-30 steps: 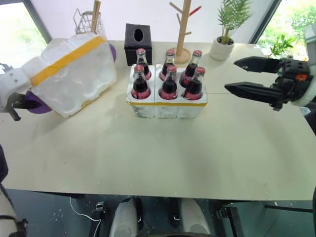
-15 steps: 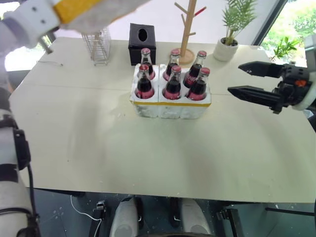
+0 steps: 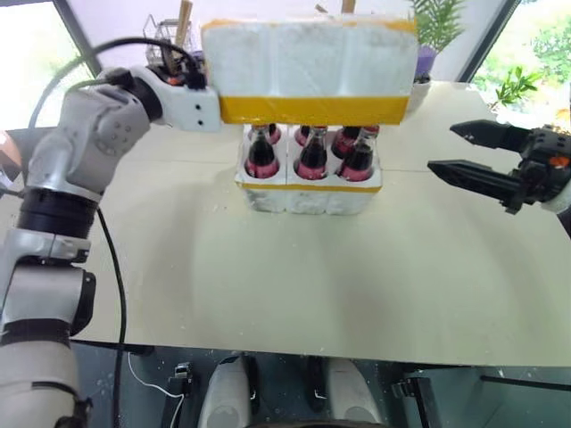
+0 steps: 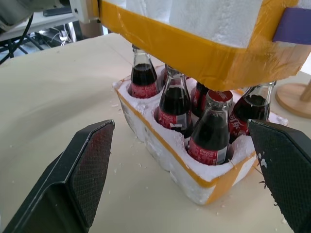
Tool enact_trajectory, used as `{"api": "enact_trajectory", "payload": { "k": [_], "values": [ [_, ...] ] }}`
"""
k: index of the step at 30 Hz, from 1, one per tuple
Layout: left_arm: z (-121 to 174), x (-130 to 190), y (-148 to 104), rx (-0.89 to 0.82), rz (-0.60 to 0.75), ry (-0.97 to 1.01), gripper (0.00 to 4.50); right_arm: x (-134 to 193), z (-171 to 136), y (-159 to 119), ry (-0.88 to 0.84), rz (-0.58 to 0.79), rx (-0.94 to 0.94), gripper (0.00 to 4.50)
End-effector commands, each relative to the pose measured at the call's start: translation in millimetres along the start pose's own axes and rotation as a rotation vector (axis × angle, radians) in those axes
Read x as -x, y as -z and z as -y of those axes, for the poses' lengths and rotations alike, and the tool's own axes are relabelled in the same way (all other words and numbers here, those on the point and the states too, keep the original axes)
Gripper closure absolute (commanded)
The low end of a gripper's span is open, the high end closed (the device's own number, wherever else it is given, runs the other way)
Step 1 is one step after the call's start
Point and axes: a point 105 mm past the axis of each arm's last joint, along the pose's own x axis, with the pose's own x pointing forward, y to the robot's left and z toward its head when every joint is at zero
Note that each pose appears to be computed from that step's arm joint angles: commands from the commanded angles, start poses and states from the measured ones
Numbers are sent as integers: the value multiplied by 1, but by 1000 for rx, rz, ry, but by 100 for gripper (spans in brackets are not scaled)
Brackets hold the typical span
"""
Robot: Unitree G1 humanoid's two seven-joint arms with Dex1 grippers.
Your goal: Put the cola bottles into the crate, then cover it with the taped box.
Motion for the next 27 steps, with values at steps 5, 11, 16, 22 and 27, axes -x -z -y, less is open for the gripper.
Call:
{"api": "enact_trajectory", "payload": {
  "k": [5, 11, 16, 22, 27],
  "values": [
    [12, 0, -20, -146, 24, -13, 421, 4, -4, -14, 11, 55, 31, 0],
    [36, 7, -22, -150, 34, 49, 243, 2, -3, -13, 18, 62, 23, 0],
    [52, 21, -28, -149, 86, 100, 54, 6, 2, -4, 35, 36, 4, 0],
    [59, 57, -25, 125, 102, 99, 54, 11, 9, 7, 66, -2, -6, 0],
    [53, 90, 11, 947, -40, 113, 54, 15, 15, 15, 85, -17, -20, 0]
  ]
}}
